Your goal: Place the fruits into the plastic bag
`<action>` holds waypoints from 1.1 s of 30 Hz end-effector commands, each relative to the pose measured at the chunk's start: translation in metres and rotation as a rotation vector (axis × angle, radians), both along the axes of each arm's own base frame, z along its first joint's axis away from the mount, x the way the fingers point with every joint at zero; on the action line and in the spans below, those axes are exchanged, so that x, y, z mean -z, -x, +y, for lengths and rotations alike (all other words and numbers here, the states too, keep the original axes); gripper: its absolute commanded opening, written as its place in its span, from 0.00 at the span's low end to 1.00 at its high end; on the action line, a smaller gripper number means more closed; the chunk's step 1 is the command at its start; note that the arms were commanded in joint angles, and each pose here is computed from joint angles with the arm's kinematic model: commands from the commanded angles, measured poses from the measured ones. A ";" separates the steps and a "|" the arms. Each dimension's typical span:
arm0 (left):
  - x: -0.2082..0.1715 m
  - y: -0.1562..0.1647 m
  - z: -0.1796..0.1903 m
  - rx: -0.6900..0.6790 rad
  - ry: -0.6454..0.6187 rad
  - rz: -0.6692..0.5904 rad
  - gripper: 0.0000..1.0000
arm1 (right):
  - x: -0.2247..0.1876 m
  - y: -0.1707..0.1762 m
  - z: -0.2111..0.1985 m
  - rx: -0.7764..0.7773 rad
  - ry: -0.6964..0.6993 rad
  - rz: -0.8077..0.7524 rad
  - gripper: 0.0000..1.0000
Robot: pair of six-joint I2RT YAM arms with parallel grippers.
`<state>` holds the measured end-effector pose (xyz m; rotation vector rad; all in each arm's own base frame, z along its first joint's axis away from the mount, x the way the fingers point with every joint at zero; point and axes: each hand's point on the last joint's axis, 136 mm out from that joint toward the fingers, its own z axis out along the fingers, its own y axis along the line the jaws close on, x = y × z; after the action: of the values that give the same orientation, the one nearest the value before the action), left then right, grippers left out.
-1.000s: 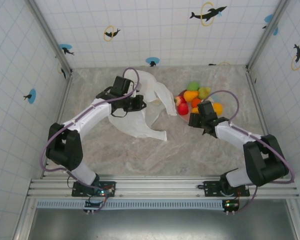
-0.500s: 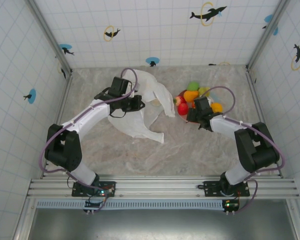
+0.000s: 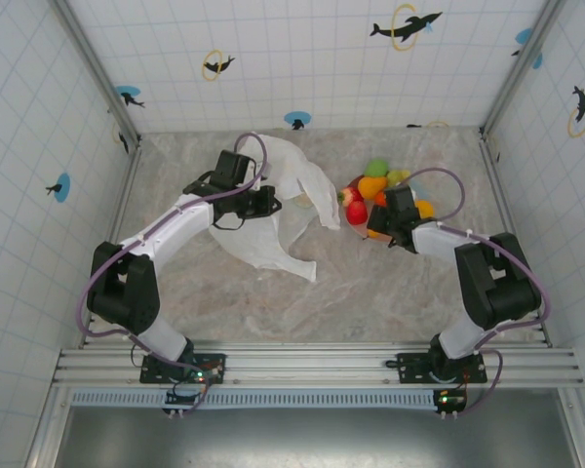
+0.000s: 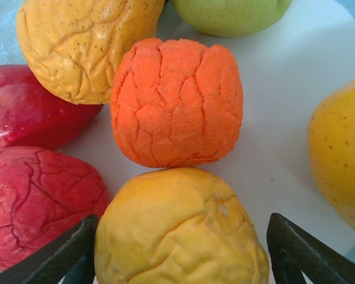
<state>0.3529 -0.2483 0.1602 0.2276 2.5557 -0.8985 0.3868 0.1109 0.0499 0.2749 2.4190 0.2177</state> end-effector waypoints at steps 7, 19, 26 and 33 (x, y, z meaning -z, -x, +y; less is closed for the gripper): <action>-0.008 0.005 -0.002 0.015 0.050 0.004 0.00 | -0.005 -0.002 -0.002 0.000 -0.039 -0.032 0.59; -0.020 0.006 -0.006 -0.027 0.125 0.016 0.00 | -0.058 0.032 0.002 -0.138 -0.085 -0.162 0.50; -0.028 0.009 -0.011 -0.030 0.173 0.037 0.00 | -0.103 0.088 0.080 -0.542 -0.248 -0.350 0.47; -0.037 0.016 -0.012 -0.013 0.185 0.060 0.00 | -0.131 0.108 0.156 -0.879 -0.137 -0.454 0.47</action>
<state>0.3441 -0.2621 0.1776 0.1330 2.5260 -1.0962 0.2731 0.2392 0.1473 -0.5599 2.0804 0.7455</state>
